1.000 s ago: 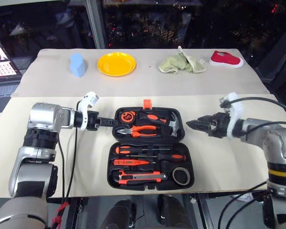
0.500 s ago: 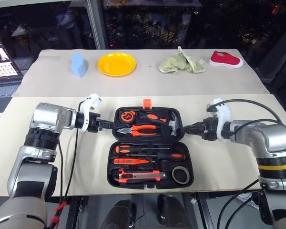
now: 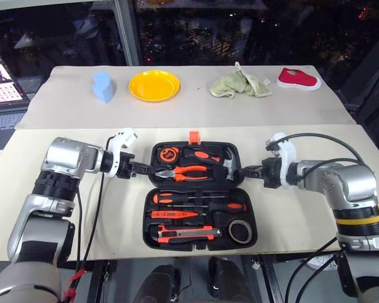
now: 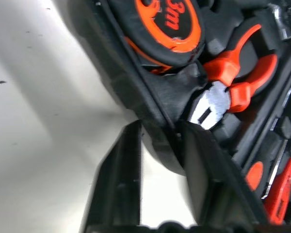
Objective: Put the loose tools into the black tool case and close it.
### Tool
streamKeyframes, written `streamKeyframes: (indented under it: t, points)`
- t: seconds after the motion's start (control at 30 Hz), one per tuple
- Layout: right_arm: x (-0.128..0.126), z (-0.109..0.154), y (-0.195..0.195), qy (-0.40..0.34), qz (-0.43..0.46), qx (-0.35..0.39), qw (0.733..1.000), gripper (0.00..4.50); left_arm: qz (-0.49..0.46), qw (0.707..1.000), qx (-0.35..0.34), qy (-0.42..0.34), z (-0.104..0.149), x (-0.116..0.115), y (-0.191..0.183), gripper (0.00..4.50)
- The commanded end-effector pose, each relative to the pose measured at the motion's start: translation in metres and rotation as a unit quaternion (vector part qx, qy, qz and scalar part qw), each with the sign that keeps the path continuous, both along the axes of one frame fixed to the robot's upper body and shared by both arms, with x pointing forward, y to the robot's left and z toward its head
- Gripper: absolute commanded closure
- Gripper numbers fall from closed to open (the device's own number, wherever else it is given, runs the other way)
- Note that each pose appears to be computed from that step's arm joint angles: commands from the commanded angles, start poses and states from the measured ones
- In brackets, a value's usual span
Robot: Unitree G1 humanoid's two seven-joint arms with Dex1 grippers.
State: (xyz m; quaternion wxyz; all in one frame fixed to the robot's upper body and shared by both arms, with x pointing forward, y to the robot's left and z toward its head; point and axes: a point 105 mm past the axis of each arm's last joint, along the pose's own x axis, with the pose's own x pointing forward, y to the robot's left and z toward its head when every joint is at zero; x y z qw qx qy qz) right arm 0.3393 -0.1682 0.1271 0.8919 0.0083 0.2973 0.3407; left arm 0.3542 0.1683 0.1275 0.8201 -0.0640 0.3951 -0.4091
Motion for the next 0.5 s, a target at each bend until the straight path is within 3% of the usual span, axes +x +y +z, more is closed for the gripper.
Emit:
streamKeyframes:
  t: [0.03,0.23,0.37,0.5]
  points:
    - [0.004,0.018,0.002,-0.04,0.001,0.005,0.999,4.5,0.003,1.0,-0.008,0.001,0.0,0.0,-0.003,4.45]
    - [0.003,0.035,0.003,-0.079,-0.007,0.03,0.996,4.5,0.007,0.998,-0.049,-0.029,0.009,0.001,-0.014,4.45]
    - [0.007,0.072,0.009,-0.192,-0.02,0.066,0.979,4.5,0.0,0.977,-0.115,-0.181,0.056,0.016,-0.041,4.45]
    - [0.015,0.077,0.004,-0.258,-0.027,0.009,0.966,4.5,-0.014,0.95,-0.103,-0.294,0.075,0.019,-0.06,4.45]
